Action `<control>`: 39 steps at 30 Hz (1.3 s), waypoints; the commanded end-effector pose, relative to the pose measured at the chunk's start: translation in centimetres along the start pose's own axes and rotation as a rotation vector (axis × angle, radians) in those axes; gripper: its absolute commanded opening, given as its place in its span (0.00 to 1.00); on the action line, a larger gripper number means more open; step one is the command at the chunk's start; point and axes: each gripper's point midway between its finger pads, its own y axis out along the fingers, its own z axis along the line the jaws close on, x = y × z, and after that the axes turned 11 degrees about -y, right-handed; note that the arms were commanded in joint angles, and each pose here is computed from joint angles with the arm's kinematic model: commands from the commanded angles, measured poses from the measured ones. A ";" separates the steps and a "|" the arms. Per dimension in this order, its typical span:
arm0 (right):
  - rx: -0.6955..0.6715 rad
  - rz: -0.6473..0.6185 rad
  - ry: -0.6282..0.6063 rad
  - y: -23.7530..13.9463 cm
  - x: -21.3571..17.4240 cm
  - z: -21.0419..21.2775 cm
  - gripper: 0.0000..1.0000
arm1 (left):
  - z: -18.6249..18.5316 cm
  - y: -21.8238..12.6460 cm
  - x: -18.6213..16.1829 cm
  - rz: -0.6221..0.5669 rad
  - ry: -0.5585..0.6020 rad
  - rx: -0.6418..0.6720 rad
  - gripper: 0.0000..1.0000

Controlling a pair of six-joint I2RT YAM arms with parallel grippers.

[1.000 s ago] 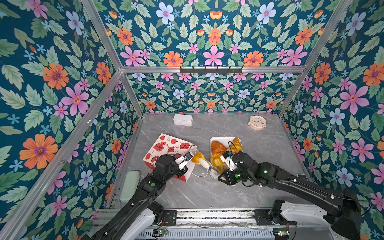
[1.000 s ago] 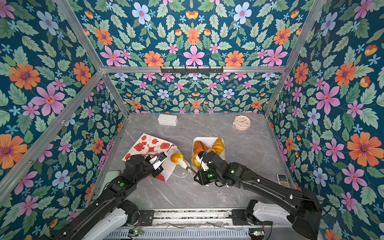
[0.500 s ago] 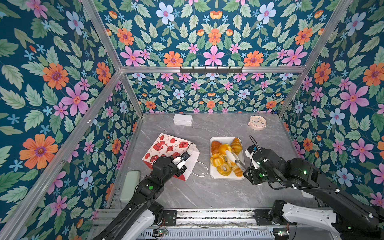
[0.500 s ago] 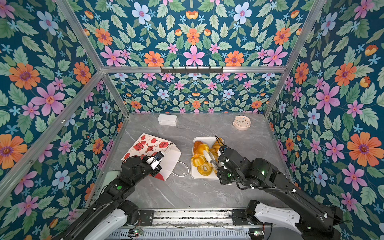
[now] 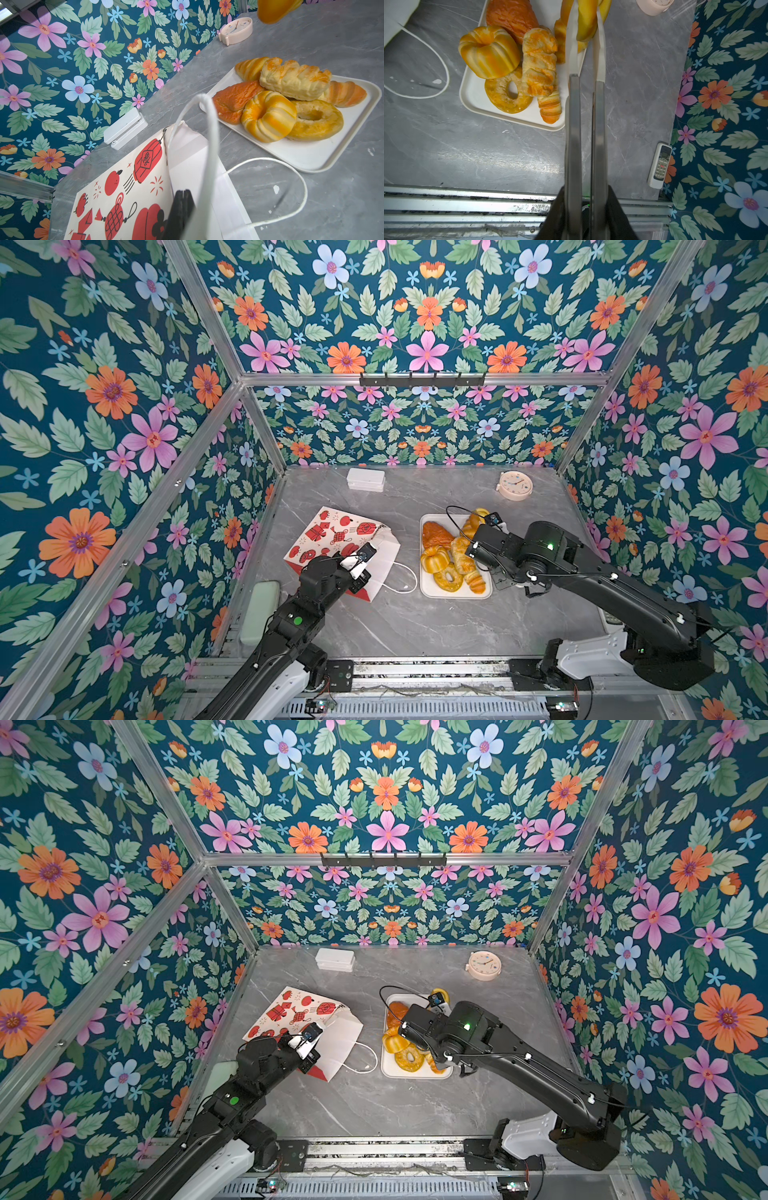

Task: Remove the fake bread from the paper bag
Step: 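Pull the gripped yellow shell bread out of the bag with the right tongs, then carry the shell bread over the tray with the right-held tongs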

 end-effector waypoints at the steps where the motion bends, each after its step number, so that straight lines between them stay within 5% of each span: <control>1: -0.129 0.163 -0.065 0.1 -3.9 -2.6 0.17 | 0.4 -0.1 0.8 -0.033 -0.006 0.020 0.00; 17: -0.063 0.293 0.027 4.8 -8.8 0.6 0.17 | 0.0 -0.2 1.1 -0.055 -0.009 -0.001 0.00; 39: -0.026 0.228 -0.037 6.8 -6.5 3.0 0.16 | 0.1 -0.2 0.8 -0.051 -0.012 0.007 0.00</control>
